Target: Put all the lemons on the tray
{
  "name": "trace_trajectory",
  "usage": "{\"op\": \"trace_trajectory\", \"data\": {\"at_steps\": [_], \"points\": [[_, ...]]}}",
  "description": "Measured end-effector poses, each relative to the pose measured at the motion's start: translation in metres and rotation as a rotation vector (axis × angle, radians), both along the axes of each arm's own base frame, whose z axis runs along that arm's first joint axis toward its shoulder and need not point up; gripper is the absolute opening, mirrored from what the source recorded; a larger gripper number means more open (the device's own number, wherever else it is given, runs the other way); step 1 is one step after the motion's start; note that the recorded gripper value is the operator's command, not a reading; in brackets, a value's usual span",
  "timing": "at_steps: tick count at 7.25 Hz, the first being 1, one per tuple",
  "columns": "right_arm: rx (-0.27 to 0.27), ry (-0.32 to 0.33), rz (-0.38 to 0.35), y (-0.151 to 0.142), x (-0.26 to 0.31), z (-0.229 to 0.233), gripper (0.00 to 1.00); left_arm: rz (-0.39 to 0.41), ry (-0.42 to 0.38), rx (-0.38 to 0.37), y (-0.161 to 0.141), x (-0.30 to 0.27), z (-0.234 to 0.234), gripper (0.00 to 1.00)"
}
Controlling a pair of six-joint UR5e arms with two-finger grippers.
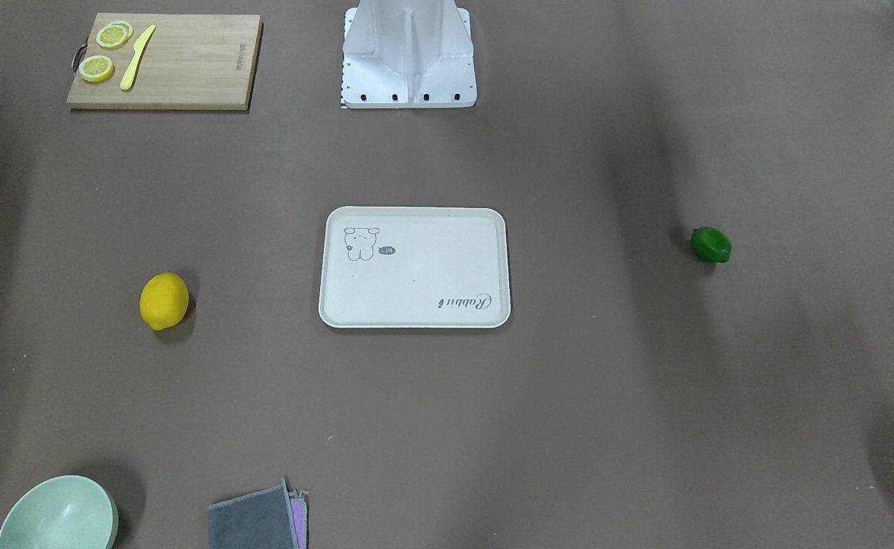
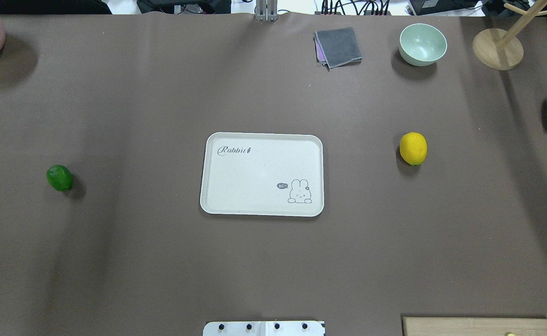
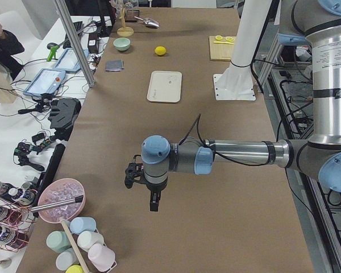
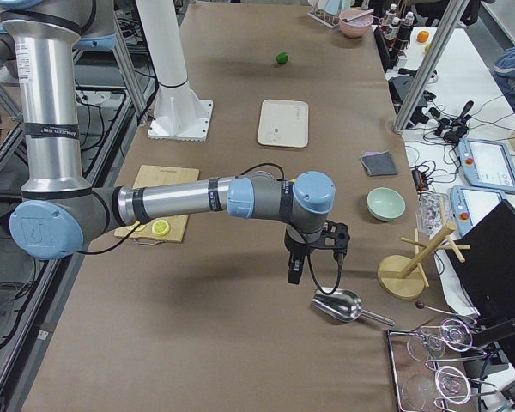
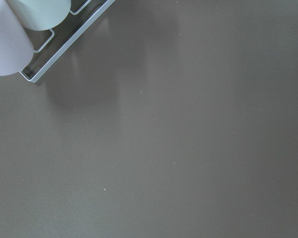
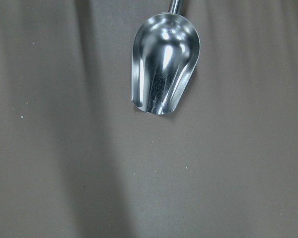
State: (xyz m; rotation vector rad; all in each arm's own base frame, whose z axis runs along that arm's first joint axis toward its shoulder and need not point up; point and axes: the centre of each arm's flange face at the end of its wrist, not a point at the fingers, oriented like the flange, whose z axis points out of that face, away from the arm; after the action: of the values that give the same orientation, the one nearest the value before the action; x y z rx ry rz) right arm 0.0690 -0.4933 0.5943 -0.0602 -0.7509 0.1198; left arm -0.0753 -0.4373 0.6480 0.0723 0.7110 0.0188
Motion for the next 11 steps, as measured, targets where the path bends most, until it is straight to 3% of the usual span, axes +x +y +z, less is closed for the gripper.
{"op": "trace_trajectory", "data": {"at_steps": [4, 8, 11], "points": [[0.002, -0.04, -0.003, -0.004, -0.007, -0.008, 1.0, -0.002, 0.001, -0.009, -0.005, 0.0, 0.004, 0.98], [0.032, -0.09, -0.08, -0.022, -0.054, -0.035, 1.0, -0.007, 0.009, -0.008, -0.01, 0.003, 0.0, 0.98], [0.024, -0.096, -0.102, -0.044, -0.099, -0.065, 1.0, -0.022, 0.034, -0.007, -0.04, 0.027, -0.031, 0.98]]}}
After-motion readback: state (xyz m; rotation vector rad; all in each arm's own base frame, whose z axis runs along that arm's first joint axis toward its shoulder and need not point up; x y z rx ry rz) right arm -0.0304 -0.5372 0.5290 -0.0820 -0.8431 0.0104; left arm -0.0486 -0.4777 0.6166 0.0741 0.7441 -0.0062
